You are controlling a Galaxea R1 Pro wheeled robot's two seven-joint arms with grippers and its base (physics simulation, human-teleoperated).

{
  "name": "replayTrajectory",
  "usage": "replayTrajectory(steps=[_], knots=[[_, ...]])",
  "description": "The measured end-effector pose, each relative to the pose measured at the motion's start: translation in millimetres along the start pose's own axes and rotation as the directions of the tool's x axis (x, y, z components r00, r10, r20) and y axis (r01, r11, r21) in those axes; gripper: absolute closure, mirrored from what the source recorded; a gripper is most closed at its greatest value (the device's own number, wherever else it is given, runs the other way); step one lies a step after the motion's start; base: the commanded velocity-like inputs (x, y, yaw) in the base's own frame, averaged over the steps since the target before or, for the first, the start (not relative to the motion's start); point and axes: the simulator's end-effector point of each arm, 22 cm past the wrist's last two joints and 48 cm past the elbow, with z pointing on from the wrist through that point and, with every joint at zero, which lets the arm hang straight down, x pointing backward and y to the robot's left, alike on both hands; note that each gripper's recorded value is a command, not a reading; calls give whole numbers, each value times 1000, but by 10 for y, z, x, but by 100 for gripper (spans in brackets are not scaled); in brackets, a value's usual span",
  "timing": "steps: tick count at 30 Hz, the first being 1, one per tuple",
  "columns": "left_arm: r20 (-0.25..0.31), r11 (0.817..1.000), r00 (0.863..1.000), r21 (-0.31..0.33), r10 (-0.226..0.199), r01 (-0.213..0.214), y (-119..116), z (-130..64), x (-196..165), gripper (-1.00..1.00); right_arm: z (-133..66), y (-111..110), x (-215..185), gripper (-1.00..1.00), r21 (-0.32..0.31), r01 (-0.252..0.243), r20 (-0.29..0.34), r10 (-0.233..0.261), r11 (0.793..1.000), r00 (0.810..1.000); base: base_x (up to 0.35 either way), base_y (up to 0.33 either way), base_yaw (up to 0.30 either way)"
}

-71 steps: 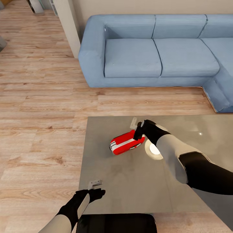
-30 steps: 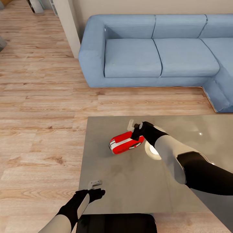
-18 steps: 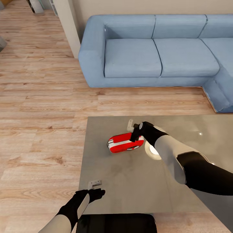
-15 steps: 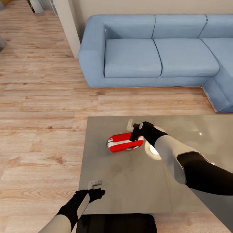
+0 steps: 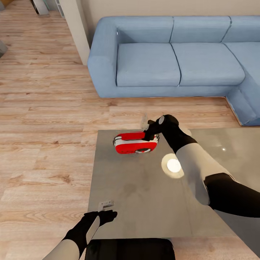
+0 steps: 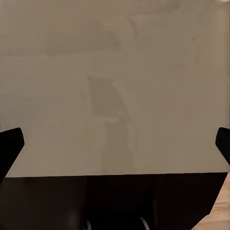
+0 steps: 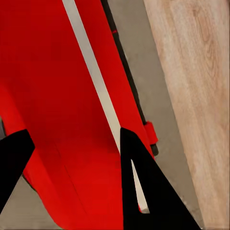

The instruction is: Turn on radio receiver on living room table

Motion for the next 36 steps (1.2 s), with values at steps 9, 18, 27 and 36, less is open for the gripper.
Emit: replayTrajectory(steps=[9,18,27,36], knots=[[0,1000,1000,0,0,0,-1,-1,2,-100,-125,-70,-108,100,2,-3,15,3,1000,1000,0,0,0],[59,1000,998,27,-4,3,-96,-72,-284,-100,-151,-27,-4,100,-35,-109,-1,109,993,994,0,0,0],[152,989,988,142,4,-26,-579,-466,-1023,-100,-233,-53,215,100,-80,-366,11,368,927,930,0,0,0],[240,953,971,289,21,-92,-1071,-1023,-1589,-100,-337,109,311,100,-140,-548,-86,542,824,836,0,0,0]])
